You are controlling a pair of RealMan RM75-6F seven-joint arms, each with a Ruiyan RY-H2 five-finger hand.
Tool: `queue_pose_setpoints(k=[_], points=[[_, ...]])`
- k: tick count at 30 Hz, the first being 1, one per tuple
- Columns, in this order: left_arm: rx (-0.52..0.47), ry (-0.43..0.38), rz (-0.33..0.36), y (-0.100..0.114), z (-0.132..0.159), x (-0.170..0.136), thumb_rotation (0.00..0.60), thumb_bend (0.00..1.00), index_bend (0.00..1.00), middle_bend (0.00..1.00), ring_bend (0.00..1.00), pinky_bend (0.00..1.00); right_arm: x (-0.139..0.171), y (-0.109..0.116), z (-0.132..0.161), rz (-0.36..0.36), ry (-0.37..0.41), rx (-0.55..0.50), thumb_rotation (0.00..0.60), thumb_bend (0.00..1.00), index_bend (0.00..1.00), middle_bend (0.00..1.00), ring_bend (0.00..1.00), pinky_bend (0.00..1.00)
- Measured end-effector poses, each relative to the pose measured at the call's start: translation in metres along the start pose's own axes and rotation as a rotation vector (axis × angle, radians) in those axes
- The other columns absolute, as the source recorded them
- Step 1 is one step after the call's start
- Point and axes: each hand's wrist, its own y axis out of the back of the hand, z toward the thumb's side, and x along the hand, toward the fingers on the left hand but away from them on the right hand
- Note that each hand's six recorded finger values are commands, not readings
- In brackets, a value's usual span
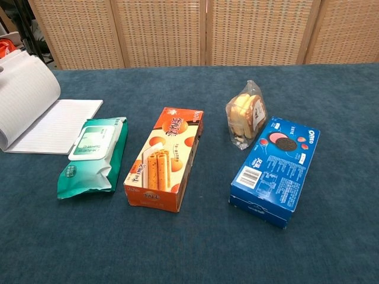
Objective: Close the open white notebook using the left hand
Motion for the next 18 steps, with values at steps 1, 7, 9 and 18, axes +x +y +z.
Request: queue_pose_setpoints(k=[1, 7, 9, 18], points=[[-0.006, -0.007, 0.013, 0.002, 0.003, 0.001, 0.600, 0.31, 0.00, 0.00, 0.00, 0.00, 0.000, 0.000, 0.000, 0.000, 0.000, -0.001, 0.600, 0.05, 0.00, 0.00, 0.00, 0.00], [-0.047, -0.037, 0.071, 0.014, 0.020, 0.004, 0.600, 0.30, 0.00, 0.00, 0.00, 0.00, 0.000, 0.001, -0.001, -0.003, 0.000, -0.004, 0.600, 0.05, 0.00, 0.00, 0.00, 0.00], [-0.062, -0.042, 0.084, 0.016, 0.023, 0.004, 0.600, 0.29, 0.00, 0.00, 0.00, 0.00, 0.000, 0.001, -0.001, -0.003, -0.001, -0.004, 0.600, 0.05, 0.00, 0.00, 0.00, 0.00], [-0.169, -0.034, 0.048, 0.017, 0.024, -0.011, 0.600, 0.24, 0.00, 0.00, 0.00, 0.00, 0.000, 0.001, 0.000, 0.000, 0.001, -0.004, 0.600, 0.05, 0.00, 0.00, 0.00, 0.00]])
